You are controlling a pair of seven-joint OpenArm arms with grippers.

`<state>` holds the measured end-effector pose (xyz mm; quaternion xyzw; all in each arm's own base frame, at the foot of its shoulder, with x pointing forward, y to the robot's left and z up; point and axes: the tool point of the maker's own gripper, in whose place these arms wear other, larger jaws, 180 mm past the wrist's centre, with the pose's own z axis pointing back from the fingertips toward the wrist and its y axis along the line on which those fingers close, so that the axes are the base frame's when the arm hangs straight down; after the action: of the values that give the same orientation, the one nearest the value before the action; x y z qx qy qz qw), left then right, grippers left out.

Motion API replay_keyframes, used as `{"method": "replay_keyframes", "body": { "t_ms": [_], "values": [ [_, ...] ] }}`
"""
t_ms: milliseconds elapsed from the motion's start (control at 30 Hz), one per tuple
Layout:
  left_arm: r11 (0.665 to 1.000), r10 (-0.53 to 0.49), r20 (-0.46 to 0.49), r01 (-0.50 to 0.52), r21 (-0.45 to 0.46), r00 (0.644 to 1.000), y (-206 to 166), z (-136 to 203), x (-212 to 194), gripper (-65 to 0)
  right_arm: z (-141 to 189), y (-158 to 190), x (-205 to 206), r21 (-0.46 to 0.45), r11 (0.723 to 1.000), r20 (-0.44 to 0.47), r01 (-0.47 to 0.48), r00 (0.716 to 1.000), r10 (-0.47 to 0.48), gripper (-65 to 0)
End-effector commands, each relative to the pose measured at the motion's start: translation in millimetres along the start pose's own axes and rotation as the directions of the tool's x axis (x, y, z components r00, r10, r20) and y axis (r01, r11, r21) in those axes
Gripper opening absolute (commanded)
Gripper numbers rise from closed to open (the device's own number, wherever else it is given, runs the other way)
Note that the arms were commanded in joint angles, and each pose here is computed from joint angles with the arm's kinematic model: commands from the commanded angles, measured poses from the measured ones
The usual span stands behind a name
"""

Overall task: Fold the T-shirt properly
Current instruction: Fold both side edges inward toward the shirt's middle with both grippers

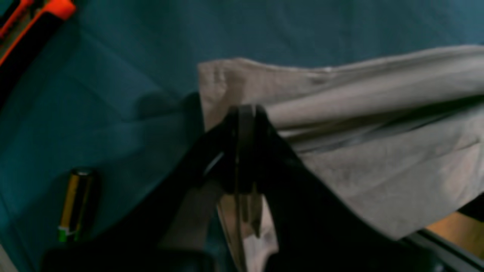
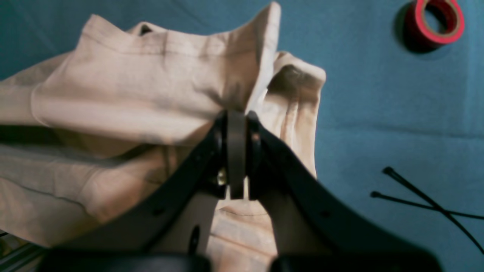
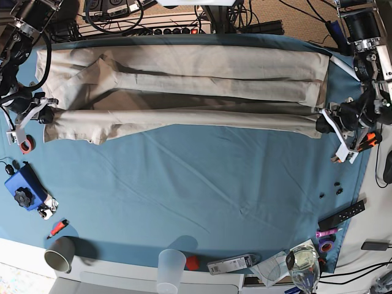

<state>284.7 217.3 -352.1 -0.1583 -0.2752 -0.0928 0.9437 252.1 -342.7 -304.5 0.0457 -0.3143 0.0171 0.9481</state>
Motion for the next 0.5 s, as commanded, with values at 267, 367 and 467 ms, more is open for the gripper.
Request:
{"method": "replay_keyframes", "body": {
  "t_ms": [267,367,467],
  "values": [
    [0.998,-0.068,-0.004,0.068,0.003,0.998,-1.3,20.2,-2.8,-65.0,9.4,-7.5,14.5,-0.028,0.999,0.041,-0.021,0.999,0.022,-65.0],
    [0.995,-0.099,-0.008,0.099,0.006,0.995,-7.8,25.5,-9.9,-65.0,9.4,-6.8,14.8,-0.023,1.000,0.044,-0.020,0.999,0.021,-65.0],
    [0.994,-0.113,-0.011,0.113,0.003,0.993,-13.4,27.8,-16.7,-65.0,9.7,0.4,18.8,0.016,0.999,0.067,-0.027,0.997,0.026,-65.0]
  ]
}}
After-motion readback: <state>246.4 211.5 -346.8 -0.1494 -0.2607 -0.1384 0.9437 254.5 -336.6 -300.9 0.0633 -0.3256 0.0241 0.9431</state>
